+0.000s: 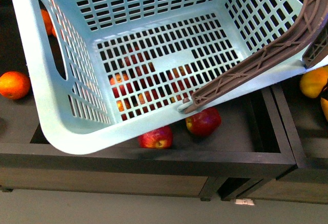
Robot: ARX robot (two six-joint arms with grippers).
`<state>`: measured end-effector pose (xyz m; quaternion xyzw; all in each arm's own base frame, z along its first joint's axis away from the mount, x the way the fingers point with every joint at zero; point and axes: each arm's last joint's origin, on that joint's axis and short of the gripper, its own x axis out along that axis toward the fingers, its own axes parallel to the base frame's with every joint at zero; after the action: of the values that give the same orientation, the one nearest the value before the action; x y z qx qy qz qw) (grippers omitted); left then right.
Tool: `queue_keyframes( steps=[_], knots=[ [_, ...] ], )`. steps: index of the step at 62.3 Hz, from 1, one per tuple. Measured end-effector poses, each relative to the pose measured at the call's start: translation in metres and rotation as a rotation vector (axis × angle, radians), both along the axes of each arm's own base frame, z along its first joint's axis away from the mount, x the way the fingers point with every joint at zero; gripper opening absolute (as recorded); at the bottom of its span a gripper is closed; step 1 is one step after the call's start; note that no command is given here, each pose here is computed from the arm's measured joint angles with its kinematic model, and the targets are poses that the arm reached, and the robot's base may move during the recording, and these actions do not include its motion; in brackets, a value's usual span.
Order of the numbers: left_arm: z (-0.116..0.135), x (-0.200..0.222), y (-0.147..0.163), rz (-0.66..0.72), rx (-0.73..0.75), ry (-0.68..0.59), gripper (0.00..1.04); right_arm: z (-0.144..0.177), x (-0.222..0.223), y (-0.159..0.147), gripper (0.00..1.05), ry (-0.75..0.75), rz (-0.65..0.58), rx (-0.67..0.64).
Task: Pick mango and avocado into basket
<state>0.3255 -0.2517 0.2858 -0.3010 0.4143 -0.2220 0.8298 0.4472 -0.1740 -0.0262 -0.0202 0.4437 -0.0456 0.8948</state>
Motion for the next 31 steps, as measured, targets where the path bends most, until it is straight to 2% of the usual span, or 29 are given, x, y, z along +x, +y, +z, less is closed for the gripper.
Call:
queue_keyframes(
  steps=[31],
  knots=[
    [0.000, 0.000, 0.000, -0.001, 0.000, 0.000, 0.30, -0.023, 0.022, 0.003, 0.96, 0.034, -0.011, 0.010]
  ],
)
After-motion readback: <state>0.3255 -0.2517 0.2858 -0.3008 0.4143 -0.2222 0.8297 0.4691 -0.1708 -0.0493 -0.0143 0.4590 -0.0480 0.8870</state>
